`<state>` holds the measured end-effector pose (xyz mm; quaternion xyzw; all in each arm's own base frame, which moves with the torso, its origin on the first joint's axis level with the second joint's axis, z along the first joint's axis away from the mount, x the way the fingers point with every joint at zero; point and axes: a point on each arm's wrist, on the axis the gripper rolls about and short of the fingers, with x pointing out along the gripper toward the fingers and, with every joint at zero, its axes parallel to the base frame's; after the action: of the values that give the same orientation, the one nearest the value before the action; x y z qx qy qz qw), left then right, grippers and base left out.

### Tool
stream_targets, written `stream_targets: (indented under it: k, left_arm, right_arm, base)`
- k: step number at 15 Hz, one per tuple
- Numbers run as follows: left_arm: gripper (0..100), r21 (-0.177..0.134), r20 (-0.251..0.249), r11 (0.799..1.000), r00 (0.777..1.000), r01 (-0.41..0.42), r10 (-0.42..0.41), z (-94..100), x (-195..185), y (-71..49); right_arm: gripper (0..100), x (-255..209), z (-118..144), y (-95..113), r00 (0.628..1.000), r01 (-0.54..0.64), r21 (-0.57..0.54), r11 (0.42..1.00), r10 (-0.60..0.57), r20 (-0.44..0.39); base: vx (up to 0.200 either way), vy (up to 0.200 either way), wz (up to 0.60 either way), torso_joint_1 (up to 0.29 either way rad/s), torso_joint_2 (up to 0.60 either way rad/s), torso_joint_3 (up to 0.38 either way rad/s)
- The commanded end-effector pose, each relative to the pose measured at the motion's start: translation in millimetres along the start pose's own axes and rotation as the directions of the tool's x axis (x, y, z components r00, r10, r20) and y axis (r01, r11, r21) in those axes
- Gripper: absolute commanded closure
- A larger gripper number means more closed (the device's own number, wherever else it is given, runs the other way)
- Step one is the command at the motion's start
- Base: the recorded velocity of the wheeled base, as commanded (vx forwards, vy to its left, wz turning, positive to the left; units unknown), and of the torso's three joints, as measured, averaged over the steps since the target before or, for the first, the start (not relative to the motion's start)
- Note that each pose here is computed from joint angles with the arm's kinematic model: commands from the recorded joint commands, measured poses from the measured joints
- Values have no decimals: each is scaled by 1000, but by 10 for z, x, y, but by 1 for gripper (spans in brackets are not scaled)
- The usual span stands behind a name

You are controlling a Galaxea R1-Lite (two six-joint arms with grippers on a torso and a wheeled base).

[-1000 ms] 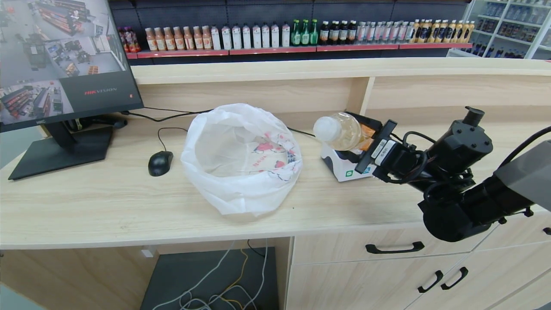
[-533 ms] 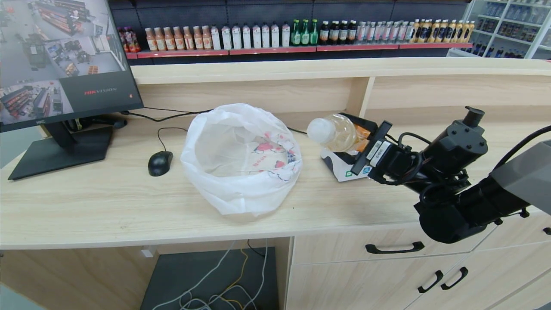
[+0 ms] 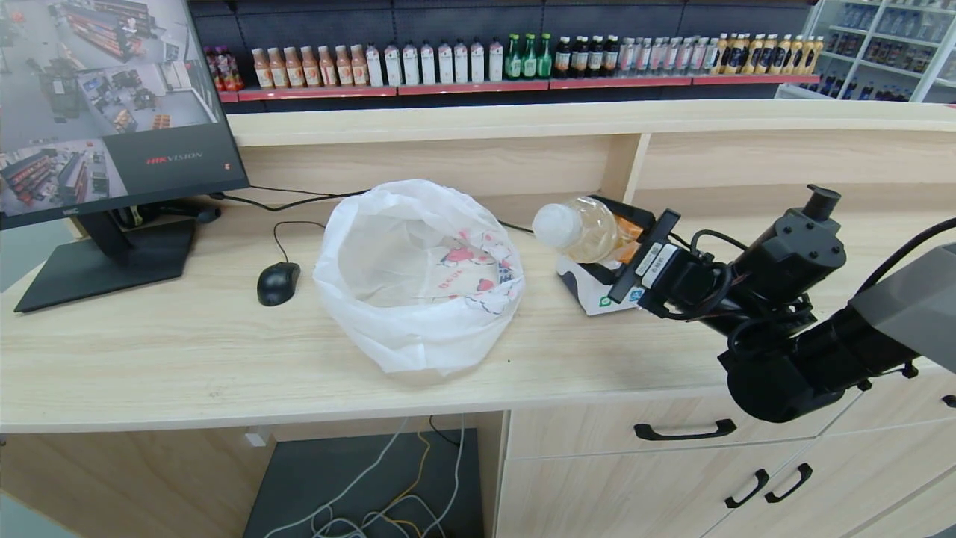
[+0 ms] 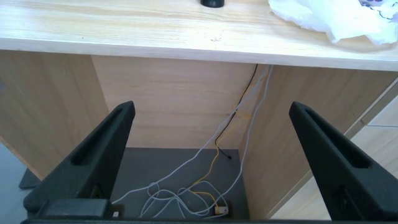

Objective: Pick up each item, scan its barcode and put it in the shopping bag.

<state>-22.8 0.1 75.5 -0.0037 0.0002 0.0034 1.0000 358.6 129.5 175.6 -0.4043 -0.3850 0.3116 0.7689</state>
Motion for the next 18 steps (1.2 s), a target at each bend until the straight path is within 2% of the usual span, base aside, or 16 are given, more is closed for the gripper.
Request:
stream_targets:
  k: [1, 6, 11, 14, 18]
  left_arm:
    - [0, 0, 0, 1000, 1000, -1, 1, 0, 0, 0]
    - [0, 0, 0, 1000, 1000, -1, 1, 0, 0, 0]
    - [0, 0, 0, 1000, 1000, -1, 1, 0, 0, 0]
    - [0, 0, 0, 1000, 1000, -1, 1, 0, 0, 0]
    - [0, 0, 0, 1000, 1000, -1, 1, 0, 0, 0]
  right_arm:
    - [100, 2, 5, 2, 1000, 2, 0, 1000, -2, 0]
    - [100, 20, 80, -85, 999, 35, 11, 999, -35, 1]
    - [100, 71, 413, -318, 988, 153, 97, 983, -154, -3]
    - [100, 82, 710, -517, 965, 259, 212, 942, -263, -7]
    - [100, 155, 1003, -448, 954, 277, 404, 872, -301, -4]
  base:
    - [0, 0, 0, 0, 0, 0]
    - [0, 0, 0, 0, 0, 0]
    - [0, 0, 0, 0, 0, 0]
    - [0, 0, 0, 0, 0, 0]
    - [0, 0, 0, 0, 0, 0]
